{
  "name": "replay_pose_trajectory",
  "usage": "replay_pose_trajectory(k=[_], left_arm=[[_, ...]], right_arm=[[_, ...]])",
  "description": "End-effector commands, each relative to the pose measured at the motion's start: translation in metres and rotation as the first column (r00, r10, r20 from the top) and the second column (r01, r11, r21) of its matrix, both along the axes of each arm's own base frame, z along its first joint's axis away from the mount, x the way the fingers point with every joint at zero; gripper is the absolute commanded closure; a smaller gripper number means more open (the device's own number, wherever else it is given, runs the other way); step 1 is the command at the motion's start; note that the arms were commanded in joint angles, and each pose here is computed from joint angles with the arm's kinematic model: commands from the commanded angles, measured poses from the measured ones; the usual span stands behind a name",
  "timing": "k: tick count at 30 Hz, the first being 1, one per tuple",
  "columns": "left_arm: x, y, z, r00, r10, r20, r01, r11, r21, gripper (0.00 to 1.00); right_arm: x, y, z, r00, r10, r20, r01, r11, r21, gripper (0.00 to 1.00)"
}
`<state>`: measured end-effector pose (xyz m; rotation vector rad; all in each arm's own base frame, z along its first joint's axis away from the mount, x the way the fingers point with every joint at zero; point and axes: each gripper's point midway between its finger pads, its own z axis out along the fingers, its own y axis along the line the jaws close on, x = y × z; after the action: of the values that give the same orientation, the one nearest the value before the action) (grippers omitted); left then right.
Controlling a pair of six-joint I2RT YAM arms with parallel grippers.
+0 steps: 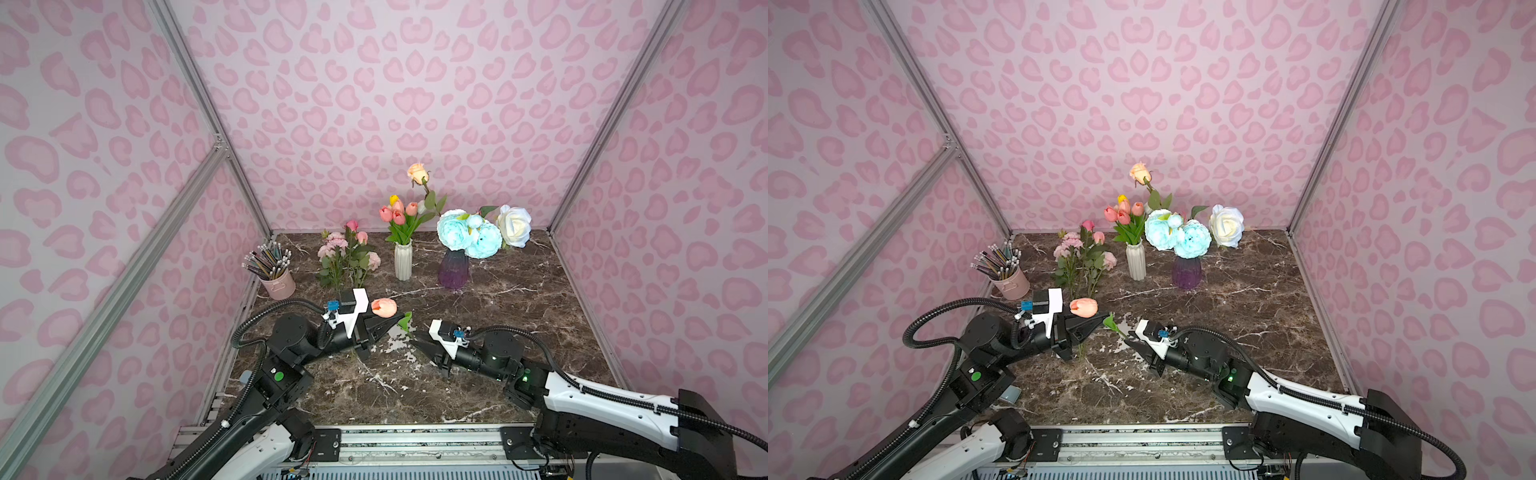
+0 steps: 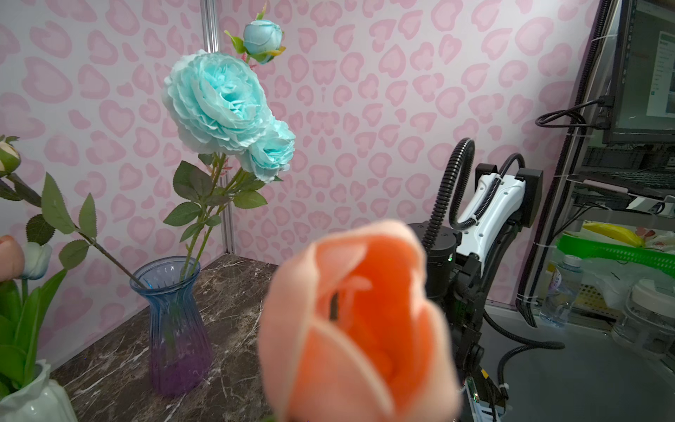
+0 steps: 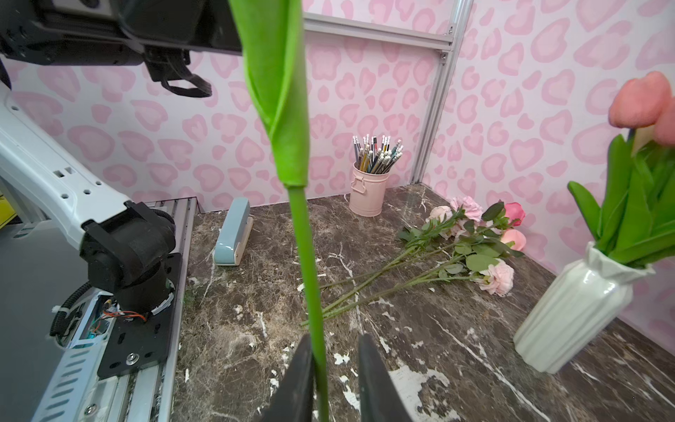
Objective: Pick out pink flowers from the vase
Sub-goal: Place the flower at the center of the board.
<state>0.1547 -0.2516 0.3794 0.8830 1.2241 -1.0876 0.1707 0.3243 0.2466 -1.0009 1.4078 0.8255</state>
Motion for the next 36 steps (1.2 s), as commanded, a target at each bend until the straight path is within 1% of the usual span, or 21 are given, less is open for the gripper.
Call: replay_pose_trajectory(k=[1,5,6,7,8,10,11,13,15,17,18,20,22,23,25,28,30,32,33,34,36], left_arm=[[-0.002,0.001,0.009,0.999,-0.005,0.046,0.006,1.000,-0.028,0.98],[-0.002,0.001,0.007,0.999,0.000,0.036,0.000,1.000,-0.025,0.98],[-0.001,0.001,0.006,1.000,0.005,0.024,-0.005,1.000,-0.017,0.94],[0.001,0.001,0.004,1.000,0.012,0.011,-0.011,1.000,-0.004,0.85],[0.003,0.000,0.002,1.000,0.019,-0.004,-0.019,1.000,0.010,0.74],[0.009,0.002,-0.003,0.998,0.052,-0.025,-0.051,0.998,0.029,0.59],[0.013,0.003,-0.006,0.997,0.076,-0.034,-0.075,0.996,0.038,0.54],[0.022,0.008,-0.017,0.988,0.138,-0.063,-0.134,0.989,0.067,0.49],[0.030,0.014,-0.030,0.975,0.207,-0.086,-0.197,0.974,0.112,0.46],[0.039,0.024,-0.043,0.952,0.290,-0.094,-0.272,0.948,0.164,0.46],[0.043,0.030,-0.051,0.938,0.332,-0.099,-0.309,0.931,0.195,0.46],[0.052,0.045,-0.064,0.896,0.433,-0.098,-0.398,0.881,0.256,0.46],[0.059,0.061,-0.073,0.851,0.518,-0.085,-0.472,0.825,0.310,0.46],[0.060,0.065,-0.076,0.840,0.537,-0.077,-0.488,0.810,0.325,0.46],[0.060,0.070,-0.079,0.831,0.553,-0.062,-0.503,0.794,0.341,0.46],[0.059,0.071,-0.081,0.830,0.554,-0.059,-0.507,0.795,0.333,0.46],[0.060,0.069,-0.081,0.831,0.552,-0.064,-0.505,0.799,0.325,0.46],[0.060,0.067,-0.080,0.835,0.546,-0.069,-0.499,0.803,0.325,0.46],[0.060,0.067,-0.080,0.838,0.541,-0.071,-0.493,0.806,0.326,0.46],[0.059,0.067,-0.080,0.837,0.543,-0.075,-0.494,0.806,0.326,0.47],[0.059,0.068,-0.081,0.834,0.546,-0.079,-0.497,0.805,0.323,0.47]], right_arm=[[0.001,0.000,0.006,1.000,-0.005,0.012,0.005,0.999,0.032,0.86],[0.001,-0.001,0.004,1.000,-0.010,0.009,0.010,0.999,0.031,0.99],[0.001,-0.001,0.004,1.000,-0.013,0.007,0.013,0.999,0.033,1.00],[0.002,-0.003,0.006,1.000,-0.020,0.006,0.019,0.999,0.040,1.00],[0.003,-0.004,0.007,1.000,-0.026,0.005,0.026,0.999,0.047,1.00],[0.004,-0.008,0.008,0.999,-0.049,-0.002,0.049,0.997,0.062,1.00],[0.006,-0.011,0.009,0.998,-0.065,-0.010,0.065,0.995,0.070,1.00],[0.008,-0.016,0.009,0.995,-0.087,-0.053,0.091,0.993,0.080,1.00],[0.016,-0.022,0.004,0.980,-0.127,-0.151,0.139,0.988,0.071,1.00],[0.020,-0.025,-0.006,0.958,-0.144,-0.247,0.157,0.987,0.032,1.00],[0.021,-0.027,-0.011,0.948,-0.157,-0.278,0.168,0.986,0.015,1.00],[0.020,-0.030,-0.023,0.918,-0.177,-0.355,0.188,0.982,-0.005,1.00],[0.027,-0.038,-0.034,0.849,-0.243,-0.470,0.271,0.963,-0.008,1.00],[0.031,-0.041,-0.039,0.814,-0.266,-0.517,0.301,0.953,-0.016,1.00],[0.036,-0.046,-0.055,0.730,-0.303,-0.612,0.350,0.936,-0.045,1.00],[0.039,-0.047,-0.078,0.617,-0.325,-0.717,0.380,0.921,-0.091,1.00],[0.044,-0.052,-0.094,0.538,-0.360,-0.762,0.405,0.903,-0.141,1.00],[0.050,-0.056,-0.107,0.474,-0.366,-0.801,0.406,0.898,-0.170,1.00],[0.054,-0.061,-0.115,0.434,-0.382,-0.816,0.416,0.888,-0.195,1.00],[0.059,-0.067,-0.123,0.401,-0.390,-0.829,0.421,0.882,-0.212,1.00],[0.065,-0.071,-0.133,0.360,-0.386,-0.849,0.405,0.885,-0.230,1.00]])
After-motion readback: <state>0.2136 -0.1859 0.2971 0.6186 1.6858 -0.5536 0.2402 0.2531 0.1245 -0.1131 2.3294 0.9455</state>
